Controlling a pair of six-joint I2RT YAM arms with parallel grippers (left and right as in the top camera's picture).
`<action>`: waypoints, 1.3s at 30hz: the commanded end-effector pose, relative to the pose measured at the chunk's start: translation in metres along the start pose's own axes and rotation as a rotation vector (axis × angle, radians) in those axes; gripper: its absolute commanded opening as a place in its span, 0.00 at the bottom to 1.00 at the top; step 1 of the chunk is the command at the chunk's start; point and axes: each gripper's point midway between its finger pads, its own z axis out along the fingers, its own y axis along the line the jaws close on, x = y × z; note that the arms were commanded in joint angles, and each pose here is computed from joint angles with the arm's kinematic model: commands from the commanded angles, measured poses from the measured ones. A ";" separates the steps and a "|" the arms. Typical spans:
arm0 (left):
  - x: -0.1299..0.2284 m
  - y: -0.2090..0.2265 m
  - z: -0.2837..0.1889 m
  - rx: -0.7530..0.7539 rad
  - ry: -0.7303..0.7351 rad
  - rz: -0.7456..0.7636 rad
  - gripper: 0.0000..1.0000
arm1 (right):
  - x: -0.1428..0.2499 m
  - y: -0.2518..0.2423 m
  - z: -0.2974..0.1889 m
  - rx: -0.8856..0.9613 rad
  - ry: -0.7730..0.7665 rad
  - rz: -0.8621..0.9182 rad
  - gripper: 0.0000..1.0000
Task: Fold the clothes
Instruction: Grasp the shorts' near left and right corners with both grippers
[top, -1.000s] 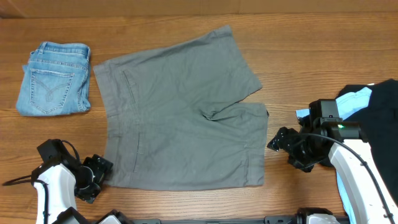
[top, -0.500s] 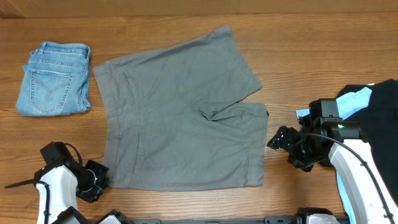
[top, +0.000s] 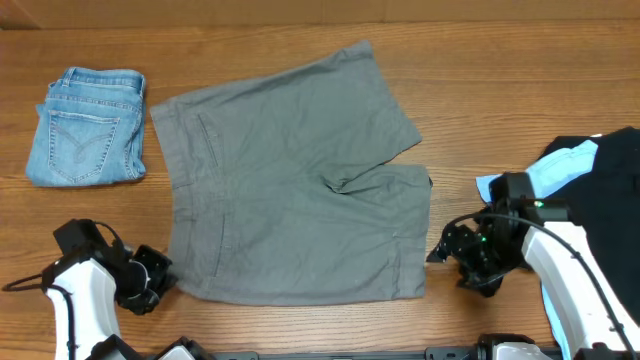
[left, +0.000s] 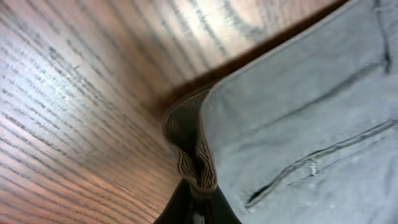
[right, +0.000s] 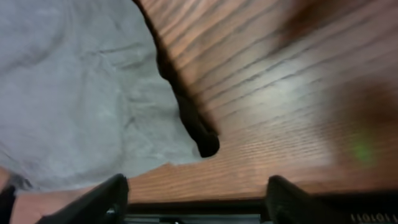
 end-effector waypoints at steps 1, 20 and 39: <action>-0.005 -0.009 -0.006 0.038 -0.009 0.041 0.04 | 0.019 -0.003 0.024 -0.042 0.085 0.035 0.72; -0.003 -0.008 -0.005 0.034 0.000 0.048 0.04 | 0.032 -0.009 0.081 -0.072 0.191 0.142 0.37; 0.000 -0.022 -0.013 0.106 -0.001 0.164 0.04 | -0.013 -0.011 0.055 0.006 0.017 0.049 0.05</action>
